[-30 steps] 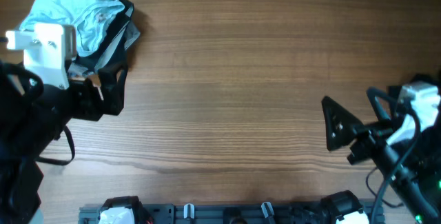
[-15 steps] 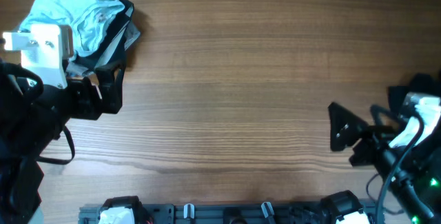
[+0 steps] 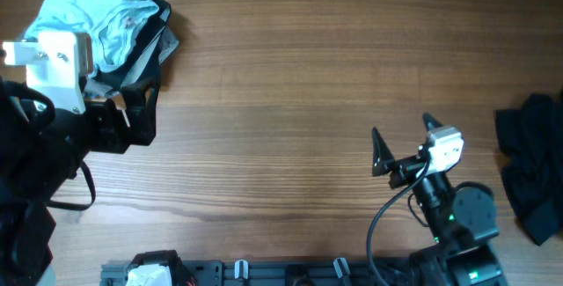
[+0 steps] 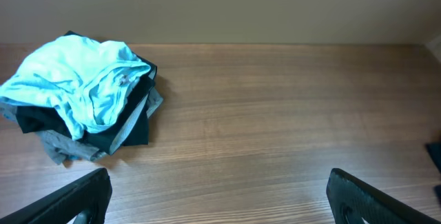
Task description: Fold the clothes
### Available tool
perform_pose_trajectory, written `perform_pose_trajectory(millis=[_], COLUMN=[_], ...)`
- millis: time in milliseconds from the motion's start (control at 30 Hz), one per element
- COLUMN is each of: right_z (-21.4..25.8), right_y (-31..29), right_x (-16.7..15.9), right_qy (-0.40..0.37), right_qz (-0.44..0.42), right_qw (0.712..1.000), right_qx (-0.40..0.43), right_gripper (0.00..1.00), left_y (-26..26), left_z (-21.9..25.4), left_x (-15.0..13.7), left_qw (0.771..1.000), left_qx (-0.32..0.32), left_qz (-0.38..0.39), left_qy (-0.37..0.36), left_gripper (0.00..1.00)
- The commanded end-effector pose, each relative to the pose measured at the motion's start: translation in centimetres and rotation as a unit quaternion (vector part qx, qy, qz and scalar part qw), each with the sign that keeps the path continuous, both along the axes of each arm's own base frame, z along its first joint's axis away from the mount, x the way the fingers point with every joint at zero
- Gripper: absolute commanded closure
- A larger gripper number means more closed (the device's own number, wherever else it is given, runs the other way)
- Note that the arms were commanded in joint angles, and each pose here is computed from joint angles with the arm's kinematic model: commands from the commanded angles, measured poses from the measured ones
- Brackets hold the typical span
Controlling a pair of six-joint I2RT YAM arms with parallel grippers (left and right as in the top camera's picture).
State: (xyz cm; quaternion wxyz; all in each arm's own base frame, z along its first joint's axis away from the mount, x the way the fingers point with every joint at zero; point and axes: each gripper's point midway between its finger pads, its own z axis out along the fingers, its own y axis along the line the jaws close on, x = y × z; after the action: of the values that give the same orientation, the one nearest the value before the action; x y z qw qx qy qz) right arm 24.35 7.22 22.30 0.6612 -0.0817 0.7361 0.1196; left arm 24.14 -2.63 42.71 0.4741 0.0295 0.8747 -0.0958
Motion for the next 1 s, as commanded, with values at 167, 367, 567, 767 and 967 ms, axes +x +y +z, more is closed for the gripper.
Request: perform_pose_trajectory(millis=[167, 367, 567, 767, 967], right_z=[-2.6, -4.6, -4.7, -4.7, -4.7], right_y=[0.0, 0.3, 0.3, 0.3, 0.3], right_x=[-1.1, -0.8, -0.8, -0.8, -0.8], right_qy=[-0.057, -0.04, -0.039, -0.039, -0.039], right_qz=[0.008, 0.013, 0.013, 0.013, 0.013], right_qw=[0.997, 0.998, 0.998, 0.998, 0.998], right_qx=[0.051, 0.047, 0.046, 0.046, 0.046], right_gripper=[0.0, 0.0, 0.0, 0.0, 0.0], left_y=[0.0, 0.0, 0.0, 0.0, 0.0], left_z=[0.1, 0.1, 0.1, 0.1, 0.1], left_x=[-0.1, -0.1, -0.1, -0.1, -0.1], left_qw=[1.0, 1.0, 1.0, 1.0, 1.0], left_qx=[-0.001, -0.001, -0.001, -0.001, -0.001], left_qz=[0.002, 0.002, 0.002, 0.002, 0.002], left_qy=[-0.002, -0.002, -0.002, -0.002, -0.002], left_gripper=[0.0, 0.0, 0.0, 0.0, 0.0])
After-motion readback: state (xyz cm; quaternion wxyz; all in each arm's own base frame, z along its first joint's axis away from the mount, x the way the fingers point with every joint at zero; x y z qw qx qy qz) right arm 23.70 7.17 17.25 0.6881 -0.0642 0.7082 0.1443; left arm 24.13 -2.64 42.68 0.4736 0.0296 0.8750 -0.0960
